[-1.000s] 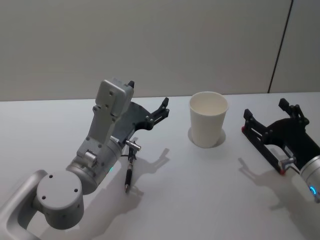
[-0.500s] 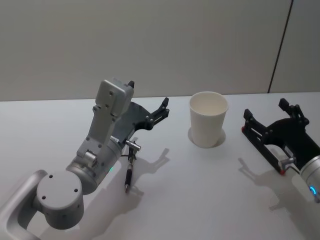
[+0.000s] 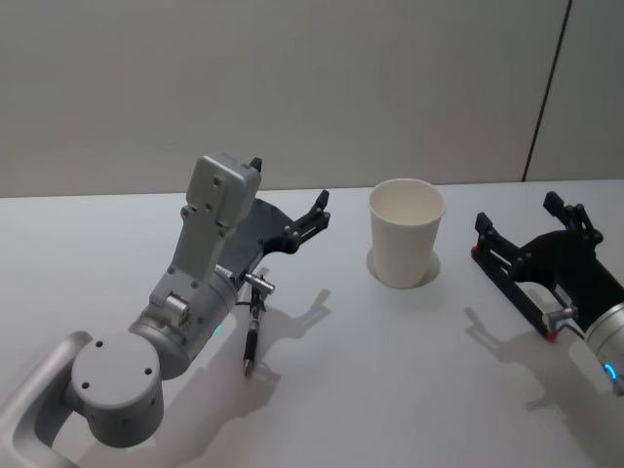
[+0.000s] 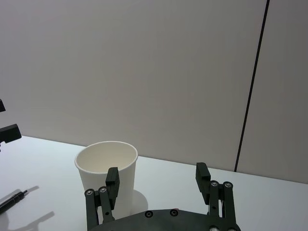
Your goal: Place the pen into the pen holder.
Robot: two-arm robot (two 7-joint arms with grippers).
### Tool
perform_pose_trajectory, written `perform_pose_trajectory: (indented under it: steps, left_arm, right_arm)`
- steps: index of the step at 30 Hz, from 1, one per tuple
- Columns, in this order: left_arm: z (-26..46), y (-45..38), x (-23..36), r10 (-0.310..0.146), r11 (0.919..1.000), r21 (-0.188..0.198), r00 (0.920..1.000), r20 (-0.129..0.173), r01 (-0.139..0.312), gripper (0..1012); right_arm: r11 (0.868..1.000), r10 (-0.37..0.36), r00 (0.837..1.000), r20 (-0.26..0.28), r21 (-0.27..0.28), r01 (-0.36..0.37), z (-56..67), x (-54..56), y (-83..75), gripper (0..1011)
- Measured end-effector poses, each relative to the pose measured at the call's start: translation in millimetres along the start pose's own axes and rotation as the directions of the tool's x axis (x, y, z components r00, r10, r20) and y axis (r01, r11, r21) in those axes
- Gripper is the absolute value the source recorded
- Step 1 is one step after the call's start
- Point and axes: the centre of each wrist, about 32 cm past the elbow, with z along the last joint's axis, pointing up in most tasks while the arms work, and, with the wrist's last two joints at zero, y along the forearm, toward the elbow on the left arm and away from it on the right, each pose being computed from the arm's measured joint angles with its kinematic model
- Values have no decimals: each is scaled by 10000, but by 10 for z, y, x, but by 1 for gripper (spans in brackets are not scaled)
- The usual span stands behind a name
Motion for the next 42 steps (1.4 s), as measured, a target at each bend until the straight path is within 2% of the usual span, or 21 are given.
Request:
perform_pose_trajectory:
  steps: [9, 14, 25, 34, 42]
  left_arm:
    - [0, 0, 0, 0, 10000, -1, 10000, 1, 0, 1001]
    - [0, 0, 0, 0, 10000, 0, 10000, 0, 0, 1001]
    - [0, 0, 0, 0, 10000, 0, 10000, 0, 0, 1001]
    - [0, 0, 0, 0, 10000, 0, 10000, 0, 0, 1001]
    - [0, 0, 0, 0, 10000, -1, 10000, 0, 0, 1001]
  right_arm:
    - [10000, 29, 9999, 98, -76, -28, 8, 21, 13, 1001]
    - [9994, 85, 9995, 299, -337, -75, 16, 81, 39, 1001]
    - [9916, 198, 9987, 463, -1283, -137, 25, 323, 134, 1001]
    - [9732, 220, 9998, -14, -2287, -217, 84, 546, 264, 1002]
    - [9429, 367, 9969, -697, -3281, -577, 224, 711, 431, 1002]
